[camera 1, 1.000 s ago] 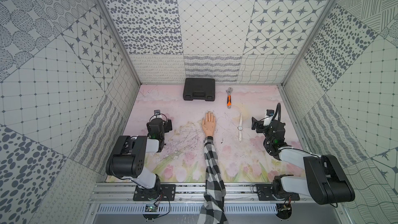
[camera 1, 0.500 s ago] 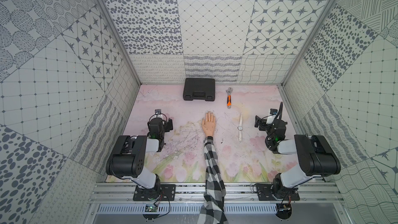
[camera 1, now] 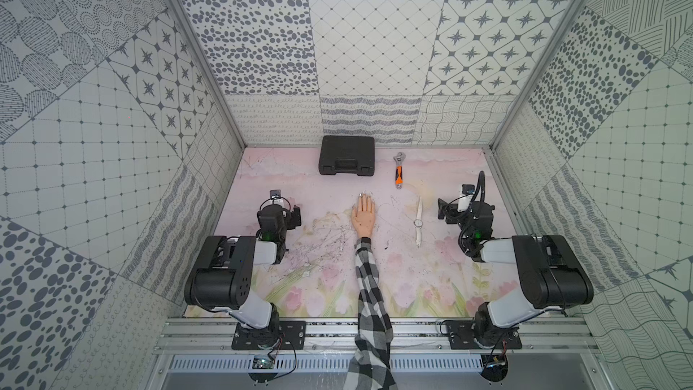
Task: Take off the watch
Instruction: Reset both arms
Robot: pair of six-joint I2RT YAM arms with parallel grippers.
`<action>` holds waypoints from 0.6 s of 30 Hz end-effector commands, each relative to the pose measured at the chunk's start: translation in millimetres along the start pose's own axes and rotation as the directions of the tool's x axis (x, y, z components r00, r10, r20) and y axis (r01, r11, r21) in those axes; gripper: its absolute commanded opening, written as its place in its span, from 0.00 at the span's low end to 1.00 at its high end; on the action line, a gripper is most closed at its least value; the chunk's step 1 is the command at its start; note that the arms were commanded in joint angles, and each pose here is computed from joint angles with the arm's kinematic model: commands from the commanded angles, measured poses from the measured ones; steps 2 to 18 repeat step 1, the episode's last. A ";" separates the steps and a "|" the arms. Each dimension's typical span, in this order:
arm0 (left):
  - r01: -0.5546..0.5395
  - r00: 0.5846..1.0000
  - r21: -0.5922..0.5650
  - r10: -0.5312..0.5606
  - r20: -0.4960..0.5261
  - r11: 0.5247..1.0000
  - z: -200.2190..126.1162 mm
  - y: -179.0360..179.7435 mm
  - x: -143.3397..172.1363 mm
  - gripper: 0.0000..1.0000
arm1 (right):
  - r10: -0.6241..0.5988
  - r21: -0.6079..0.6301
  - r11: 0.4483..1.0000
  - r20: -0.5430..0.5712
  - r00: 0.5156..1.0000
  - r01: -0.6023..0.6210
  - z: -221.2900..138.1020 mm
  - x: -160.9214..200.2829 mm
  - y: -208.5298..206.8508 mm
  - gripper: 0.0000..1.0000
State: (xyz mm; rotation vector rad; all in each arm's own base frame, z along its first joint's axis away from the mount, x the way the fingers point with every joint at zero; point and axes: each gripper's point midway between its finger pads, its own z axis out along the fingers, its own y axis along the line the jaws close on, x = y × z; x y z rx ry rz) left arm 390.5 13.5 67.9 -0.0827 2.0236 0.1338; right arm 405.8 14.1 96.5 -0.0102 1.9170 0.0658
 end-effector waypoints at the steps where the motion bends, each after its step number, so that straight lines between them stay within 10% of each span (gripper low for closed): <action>1: -0.003 0.999 0.009 0.003 0.045 1.000 1.0 -0.4 -12.5 0.99 | -0.018 0.004 1.000 0.027 0.999 0.018 -1.8 -6.4 1.3 0.98; 18: -0.003 0.999 0.009 0.003 0.045 1.000 1.0 -0.4 -12.5 0.99 | -0.018 0.004 1.000 0.027 0.999 0.018 -1.8 -6.4 1.3 0.98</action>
